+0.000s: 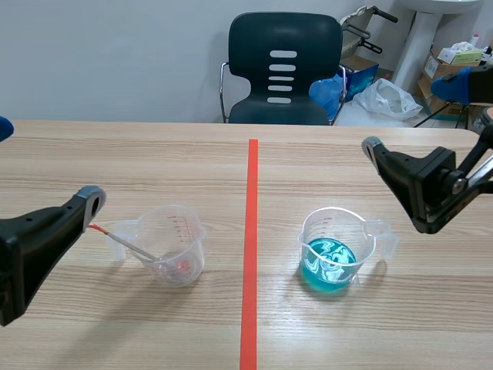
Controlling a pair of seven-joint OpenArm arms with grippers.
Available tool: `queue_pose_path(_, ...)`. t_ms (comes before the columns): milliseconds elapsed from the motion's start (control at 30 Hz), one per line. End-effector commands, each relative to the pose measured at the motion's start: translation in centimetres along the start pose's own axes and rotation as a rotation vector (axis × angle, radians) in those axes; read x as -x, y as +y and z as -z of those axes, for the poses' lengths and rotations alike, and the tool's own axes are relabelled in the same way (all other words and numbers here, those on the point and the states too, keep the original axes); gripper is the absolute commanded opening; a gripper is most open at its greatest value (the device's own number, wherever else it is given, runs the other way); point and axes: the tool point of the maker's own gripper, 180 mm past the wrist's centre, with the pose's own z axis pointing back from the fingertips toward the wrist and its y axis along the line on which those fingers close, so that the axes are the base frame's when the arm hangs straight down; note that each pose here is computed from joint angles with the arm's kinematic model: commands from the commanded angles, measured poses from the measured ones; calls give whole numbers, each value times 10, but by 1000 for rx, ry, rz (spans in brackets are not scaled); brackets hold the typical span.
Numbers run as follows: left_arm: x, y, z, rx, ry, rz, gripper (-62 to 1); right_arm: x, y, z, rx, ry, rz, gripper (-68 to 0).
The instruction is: Do the redox reaction experiment
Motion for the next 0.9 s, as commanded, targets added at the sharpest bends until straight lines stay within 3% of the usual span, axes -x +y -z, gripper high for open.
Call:
queue_pose_path(0,-5,-1,-1,5,-17,-1,14,-6,-6,0,10,-21,-17,-137)
queue_pose_path(567,-5,-1,-1,5,-17,-1,14,-5,-5,0,9,-19,-17,-137)
queue_pose_path(867,-5,-1,-1,4,-17,-1,14,8,-7,-1,15,19,-3,-137)
